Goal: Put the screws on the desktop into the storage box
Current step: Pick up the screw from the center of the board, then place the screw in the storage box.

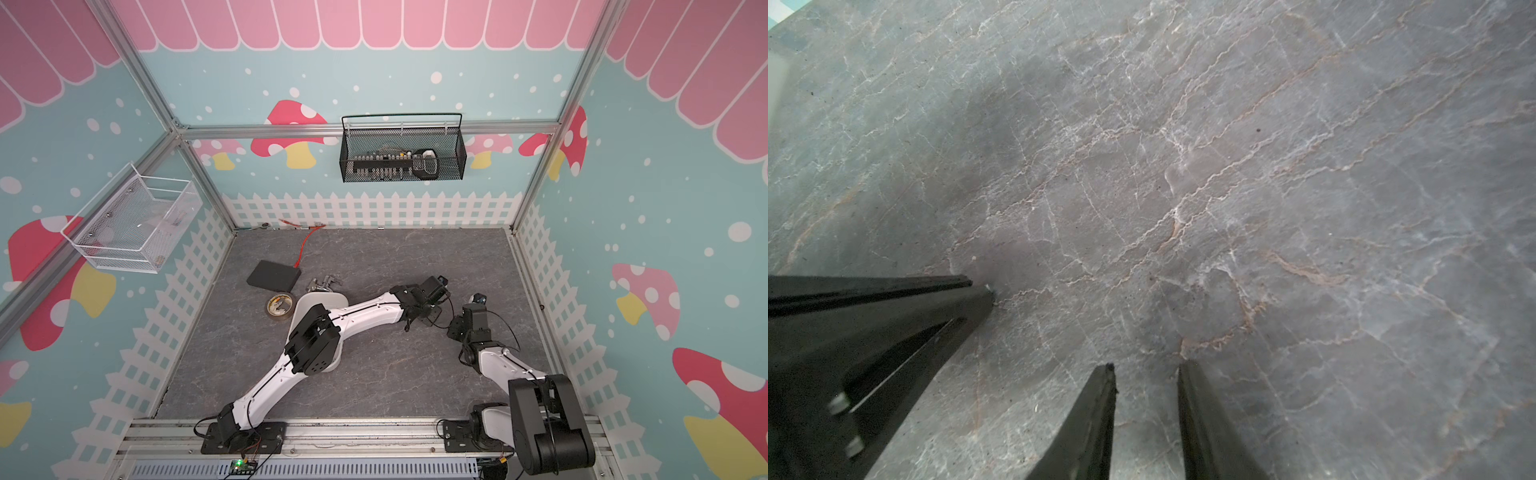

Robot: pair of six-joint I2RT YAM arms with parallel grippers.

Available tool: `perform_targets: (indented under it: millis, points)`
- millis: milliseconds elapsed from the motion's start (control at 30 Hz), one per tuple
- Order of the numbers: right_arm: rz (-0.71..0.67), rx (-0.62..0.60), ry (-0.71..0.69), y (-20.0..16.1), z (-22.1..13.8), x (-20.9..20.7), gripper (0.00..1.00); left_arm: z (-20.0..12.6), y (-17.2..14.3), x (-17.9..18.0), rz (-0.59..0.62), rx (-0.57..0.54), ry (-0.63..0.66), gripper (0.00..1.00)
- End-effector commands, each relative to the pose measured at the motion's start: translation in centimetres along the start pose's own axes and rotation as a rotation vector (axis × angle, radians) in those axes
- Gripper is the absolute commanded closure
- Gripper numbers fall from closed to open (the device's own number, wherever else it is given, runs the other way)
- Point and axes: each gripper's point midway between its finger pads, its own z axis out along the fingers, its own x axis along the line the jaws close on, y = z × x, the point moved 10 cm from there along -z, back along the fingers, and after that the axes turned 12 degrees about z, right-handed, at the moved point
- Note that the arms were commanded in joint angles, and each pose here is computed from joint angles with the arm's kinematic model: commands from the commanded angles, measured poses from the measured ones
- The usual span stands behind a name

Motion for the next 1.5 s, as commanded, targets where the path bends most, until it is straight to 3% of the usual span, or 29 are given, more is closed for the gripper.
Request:
perform_targets:
  millis: [0, 567, 833, 1033, 1200, 1333, 1467]
  points:
    - [-0.003, -0.01, 0.003, 0.2, 0.0, 0.0, 0.68, 0.0, -3.3, -0.4, -0.044, 0.171, -0.073, 1.0]
    - [-0.006, -0.005, 0.007, 0.1, 0.1, 0.0, 0.68, -7.7, -2.5, 2.0, -0.161, 0.07, -0.03, 1.0]
    - [-0.008, -0.002, 0.009, 0.1, 0.1, 0.0, 0.68, -12.9, -4.3, 4.9, -0.242, 0.008, 0.018, 1.0]
    - [-0.008, -0.001, 0.012, 0.1, 0.1, 0.1, 0.68, -18.5, -9.5, 9.5, -0.402, -0.097, 0.063, 1.0]
    - [-0.01, 0.001, 0.012, 0.1, 0.2, 0.1, 0.68, -22.3, -16.0, 13.0, -0.573, -0.192, 0.108, 1.0]
    - [-0.009, -0.001, 0.012, 0.1, 0.2, 0.1, 0.68, -23.0, -19.9, 14.1, -0.657, -0.229, 0.117, 1.0]
    - [-0.009, -0.001, 0.012, 0.1, 0.2, 0.1, 0.68, -23.1, -20.2, 14.2, -0.672, -0.237, 0.127, 1.0]
